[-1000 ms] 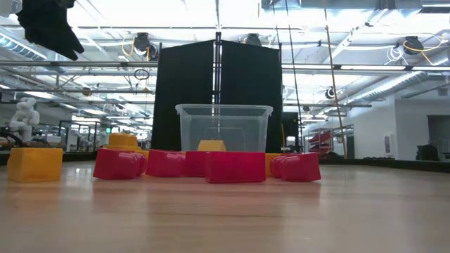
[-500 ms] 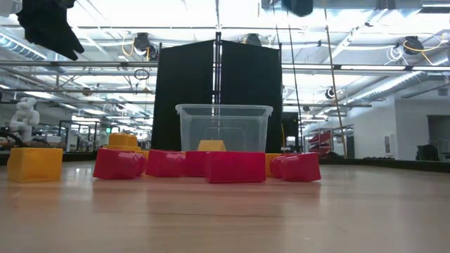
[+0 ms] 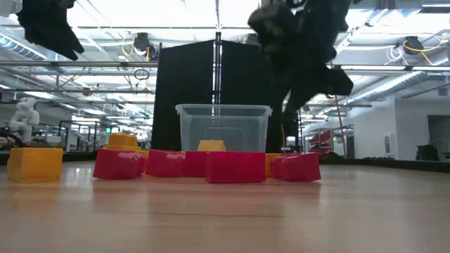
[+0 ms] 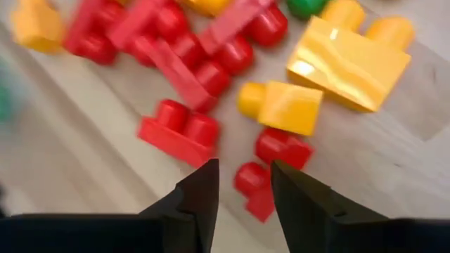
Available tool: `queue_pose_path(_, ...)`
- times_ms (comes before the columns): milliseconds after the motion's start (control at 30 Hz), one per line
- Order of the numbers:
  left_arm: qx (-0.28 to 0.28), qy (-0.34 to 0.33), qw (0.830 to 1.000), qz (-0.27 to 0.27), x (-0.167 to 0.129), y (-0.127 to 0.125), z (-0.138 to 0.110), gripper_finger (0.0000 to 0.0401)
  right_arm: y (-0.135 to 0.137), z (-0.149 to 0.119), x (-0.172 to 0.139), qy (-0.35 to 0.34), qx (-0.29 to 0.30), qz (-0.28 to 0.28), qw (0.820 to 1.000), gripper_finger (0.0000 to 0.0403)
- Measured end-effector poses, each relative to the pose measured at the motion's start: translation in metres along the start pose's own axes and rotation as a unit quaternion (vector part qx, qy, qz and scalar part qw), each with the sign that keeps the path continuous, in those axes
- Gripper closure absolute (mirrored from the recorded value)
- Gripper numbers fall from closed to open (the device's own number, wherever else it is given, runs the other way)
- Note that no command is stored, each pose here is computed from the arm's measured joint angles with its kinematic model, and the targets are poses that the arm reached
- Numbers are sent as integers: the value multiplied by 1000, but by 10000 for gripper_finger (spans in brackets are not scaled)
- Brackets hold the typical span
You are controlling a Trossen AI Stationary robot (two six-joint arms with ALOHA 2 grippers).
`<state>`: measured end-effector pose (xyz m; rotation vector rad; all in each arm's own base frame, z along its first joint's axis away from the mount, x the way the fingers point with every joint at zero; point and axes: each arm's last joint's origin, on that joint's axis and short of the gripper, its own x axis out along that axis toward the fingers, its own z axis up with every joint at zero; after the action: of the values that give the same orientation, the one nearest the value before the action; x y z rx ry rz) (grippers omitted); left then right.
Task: Sort blocks
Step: Put the red game piece into the bottom right transparent bin
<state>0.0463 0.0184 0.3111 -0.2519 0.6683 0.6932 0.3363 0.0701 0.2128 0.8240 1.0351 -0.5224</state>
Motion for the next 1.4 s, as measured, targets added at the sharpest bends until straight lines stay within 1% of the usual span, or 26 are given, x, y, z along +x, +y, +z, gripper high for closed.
queue_pose_path(100, 0, 0, 1000, 0, 0, 0, 0, 114, -3, 0, 8, 35, 2, -4, 999, 284)
queue_pose_path(167, 0, 0, 1000, 0, 0, 0, 0, 114, -4, 1, 15, 68, 17, 1, 998, 284)
queue_pose_path(233, 0, 0, 1000, 0, 0, 0, 0, 114, -5, 2, 19, 87, 24, 3, 996, 284)
queue_pose_path(400, 0, 0, 1000, 0, 0, 0, 0, 114, -4, 1, 20, 114, -12, 23, 993, 279)
queue_pose_path(500, 0, 0, 1000, 0, 0, 0, 0, 114, -4, 1, 20, 140, -30, 40, 989, 255)
queue_pose_path(633, 0, 0, 1000, 0, 0, 0, 0, 114, -6, 2, 20, 153, -35, 46, 987, 206)
queue_pose_path(767, 1, 0, 1000, 0, 0, 0, 0, 114, -7, 5, 20, 154, -31, 47, 986, 163)
queue_pose_path(867, 2, 0, 1000, 0, 0, 0, 0, 114, -8, 8, 20, 144, -25, 44, 988, 152)
queue_pose_path(933, 3, 0, 1000, 0, 0, 0, 0, 114, -9, 9, 21, 133, -11, 35, 991, 151)
queue_pose_path(1133, 5, 0, 1000, 0, 0, 0, 0, 114, -16, 11, 21, 73, 37, -35, 996, 165)
queue_pose_path(1267, 5, 0, 1000, 0, 0, 0, 0, 114, -15, 13, 21, 53, 60, -35, 996, 173)
queue_pose_path(1400, 5, 0, 1000, 0, 0, 0, 0, 114, -15, 13, 21, 53, 64, -37, 996, 176)
